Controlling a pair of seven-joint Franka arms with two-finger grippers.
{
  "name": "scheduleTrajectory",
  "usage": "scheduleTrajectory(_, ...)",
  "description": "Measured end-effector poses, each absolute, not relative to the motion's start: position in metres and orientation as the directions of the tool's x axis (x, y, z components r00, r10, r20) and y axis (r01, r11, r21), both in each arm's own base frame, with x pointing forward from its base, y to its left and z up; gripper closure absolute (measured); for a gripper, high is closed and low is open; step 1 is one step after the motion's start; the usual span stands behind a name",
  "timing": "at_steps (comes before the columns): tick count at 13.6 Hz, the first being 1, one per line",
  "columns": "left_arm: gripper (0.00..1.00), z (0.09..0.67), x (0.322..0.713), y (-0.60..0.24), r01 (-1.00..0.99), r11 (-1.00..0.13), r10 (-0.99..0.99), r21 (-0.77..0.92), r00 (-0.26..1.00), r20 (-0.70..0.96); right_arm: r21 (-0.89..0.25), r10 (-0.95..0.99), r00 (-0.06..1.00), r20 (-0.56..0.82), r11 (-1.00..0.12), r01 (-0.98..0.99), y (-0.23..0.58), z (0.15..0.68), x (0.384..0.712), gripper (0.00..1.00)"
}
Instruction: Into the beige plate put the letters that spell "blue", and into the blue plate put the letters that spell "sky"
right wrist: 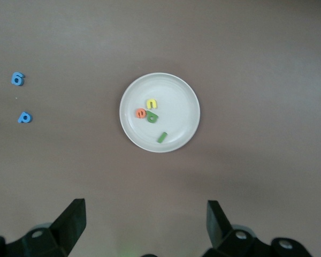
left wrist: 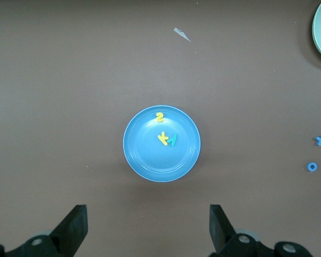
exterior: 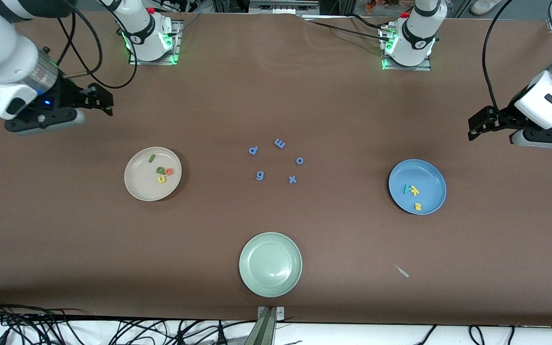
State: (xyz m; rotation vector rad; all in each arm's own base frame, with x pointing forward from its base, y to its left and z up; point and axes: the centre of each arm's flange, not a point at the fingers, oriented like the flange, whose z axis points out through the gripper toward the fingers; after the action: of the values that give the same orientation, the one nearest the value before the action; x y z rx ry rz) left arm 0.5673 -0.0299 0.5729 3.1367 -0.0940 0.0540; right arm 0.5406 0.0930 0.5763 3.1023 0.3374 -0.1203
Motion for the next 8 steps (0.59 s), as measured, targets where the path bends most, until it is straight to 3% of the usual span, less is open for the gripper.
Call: scheduleTrajectory(8, 0.00, 0.572, 0.566, -0.029, -0.058, -0.998, -0.058, 0.002, 0.998, 0.020, 0.009, 0.189, 0.978, -0.090, -0.982, 0.191, 0.078, 0.599, 0.539, 0.00)
